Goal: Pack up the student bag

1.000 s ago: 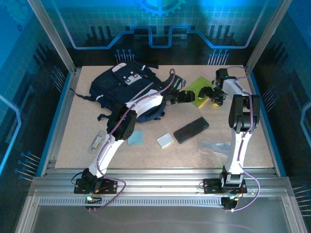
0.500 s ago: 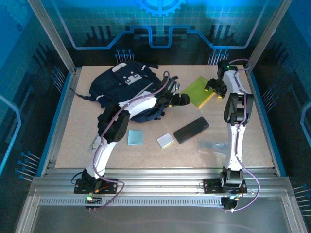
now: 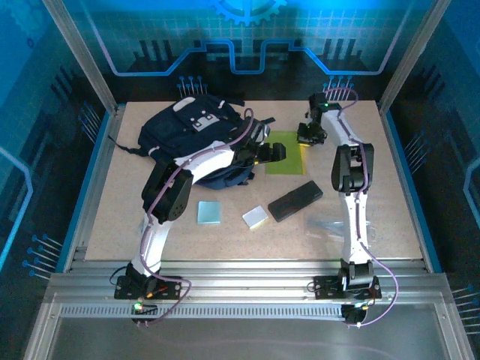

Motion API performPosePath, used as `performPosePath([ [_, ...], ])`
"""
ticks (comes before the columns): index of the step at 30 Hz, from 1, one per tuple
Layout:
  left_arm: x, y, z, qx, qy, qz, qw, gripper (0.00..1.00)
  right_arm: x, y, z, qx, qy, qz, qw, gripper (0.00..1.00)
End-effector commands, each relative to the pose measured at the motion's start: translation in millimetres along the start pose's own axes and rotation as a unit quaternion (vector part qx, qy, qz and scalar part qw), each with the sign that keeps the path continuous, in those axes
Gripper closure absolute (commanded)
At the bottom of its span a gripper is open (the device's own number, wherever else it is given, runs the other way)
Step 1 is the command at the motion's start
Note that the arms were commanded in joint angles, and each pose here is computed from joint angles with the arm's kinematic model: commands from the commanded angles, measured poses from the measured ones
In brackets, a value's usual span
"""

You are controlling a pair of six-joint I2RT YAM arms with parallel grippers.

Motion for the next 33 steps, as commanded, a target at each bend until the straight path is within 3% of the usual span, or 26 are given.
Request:
performPosePath([
  [1, 3.2, 3.5, 9.1, -0.015, 0.001, 0.010, 1.000, 0.10, 11.5, -32.0, -38.3, 0.081, 0.027, 0.036, 0.996, 0.98],
  [8, 31.0, -23.7, 8.3, 0.012, 0.015, 0.076, 0.997, 0.11, 20.0, -10.9, -36.3, 0.066, 0.048, 0.045, 0.996, 1.00],
  [12, 41.9, -38.6, 0.9, 0.032, 0.018, 0.102, 0.994, 0.24, 24.1, 10.7, -38.6, 0.050, 0.051, 0.051, 0.996, 0.83],
  [15, 49.5, -44.0, -2.8, 0.031, 0.010, 0.126, 0.992, 0.41, 24.3, 19.9, -47.8, 0.039, 0.049, 0.059, 0.996, 0.66],
  [17, 55.5, -44.5, -4.7, 0.028, 0.000, 0.146, 0.989, 0.46, 26.7, 35.1, -53.5, 0.027, 0.047, 0.073, 0.996, 0.60],
  [21, 66.9, -43.5, -9.6, 0.036, -0.014, 0.181, 0.983, 0.54, 34.0, 35.9, -72.5, 0.031, 0.038, 0.104, 0.993, 0.58],
  [26, 65.5, -26.4, -12.6, 0.034, -0.023, 0.189, 0.981, 0.55, 41.8, 30.5, -96.3, 0.037, 0.022, 0.125, 0.991, 0.58],
  [29, 70.1, -22.1, -14.4, 0.031, -0.029, 0.198, 0.979, 0.62, 40.3, 15.1, -107.0, 0.050, 0.002, 0.122, 0.991, 0.58],
  [33, 72.3, -18.8, -19.8, 0.047, -0.018, 0.198, 0.979, 0.65, 47.2, 10.6, -110.7, 0.051, 0.015, 0.096, 0.994, 0.59],
])
Point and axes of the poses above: each hand's point on the last joint's axis, 136 mm out from that joint toward the fingers, its own y axis back along the fingers, its own x axis along the line the jaws close on, z = x × y, the point moved 6 cm from there along y, back along the fingers, and after that the axes turned 12 degrees about y, right-handed, at the moved point
